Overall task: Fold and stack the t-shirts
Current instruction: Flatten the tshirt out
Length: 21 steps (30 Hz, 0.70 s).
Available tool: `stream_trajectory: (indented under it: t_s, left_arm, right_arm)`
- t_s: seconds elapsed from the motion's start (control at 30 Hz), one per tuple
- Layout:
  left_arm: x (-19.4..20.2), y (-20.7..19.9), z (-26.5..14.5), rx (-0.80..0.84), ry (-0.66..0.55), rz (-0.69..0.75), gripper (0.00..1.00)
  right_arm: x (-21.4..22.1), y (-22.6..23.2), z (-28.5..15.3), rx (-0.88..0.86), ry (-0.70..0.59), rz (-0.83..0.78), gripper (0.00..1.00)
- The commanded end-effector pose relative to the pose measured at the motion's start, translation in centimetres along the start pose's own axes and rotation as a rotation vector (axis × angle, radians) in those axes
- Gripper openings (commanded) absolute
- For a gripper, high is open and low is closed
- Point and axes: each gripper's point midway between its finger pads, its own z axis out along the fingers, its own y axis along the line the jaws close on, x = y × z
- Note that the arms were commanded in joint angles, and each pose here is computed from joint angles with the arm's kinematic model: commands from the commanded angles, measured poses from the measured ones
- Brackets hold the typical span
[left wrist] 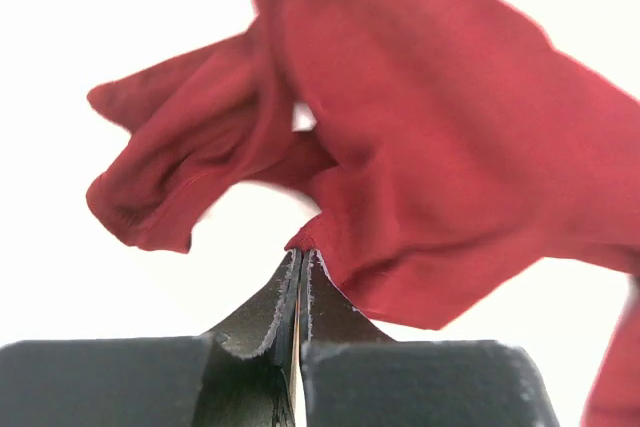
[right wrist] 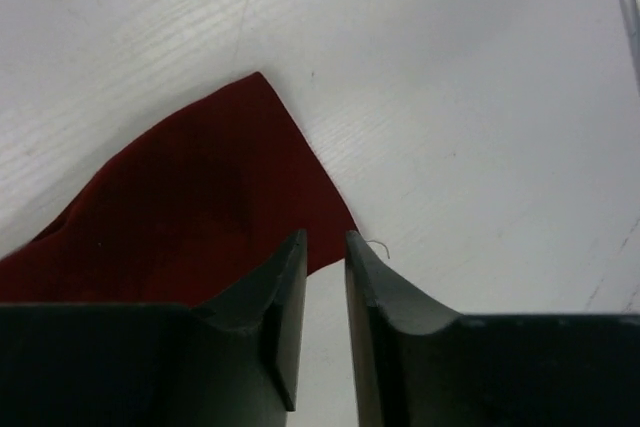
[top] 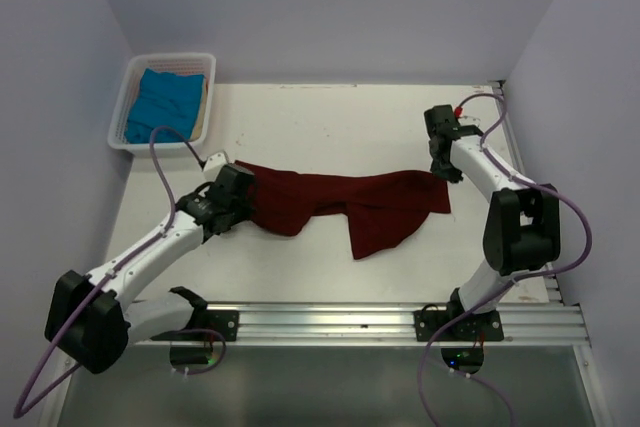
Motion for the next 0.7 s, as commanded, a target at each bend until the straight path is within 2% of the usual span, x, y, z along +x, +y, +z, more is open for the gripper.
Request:
stream_trajectory:
  t_s: [0.0,0.07,0.1,0.17,0.37,0.67]
  left_arm:
    - [-4.3,-2.2,-4.2,0.092,-0.090,-0.016,0.00]
    - [-5.2,-2.4,-5.0,0.102,-0.108,-0.014,0.00]
    - [-5.8,-2.8,-5.5,0.114,-0.120,-0.015,0.00]
    - [-6.1,-2.9,-5.6,0.115,-0.125,-0.007,0.00]
    - [-5.9,-3.0,-5.1,0.098,-0.113,0.011,0.00]
    - [-6.1,-2.8,-4.9,0.084,-0.122,0.027,0.00]
  right_arm:
    - [1.7,0.6,1.3,-0.020,0.060,0.062,0.26]
    - [2.6,0.4,2.2,-0.027,0.095,0.083,0.47]
    - [3.2,0.5,2.5,-0.037,0.119,0.090,0.62]
    - [4.3,0.6,3.2,-0.055,0.163,0.111,0.69]
    - [6.5,0.0,4.0,-0.052,0.219,0.146,0.69]
    - [8.7,-1.1,6.3,-0.046,0.273,0.223,0.59]
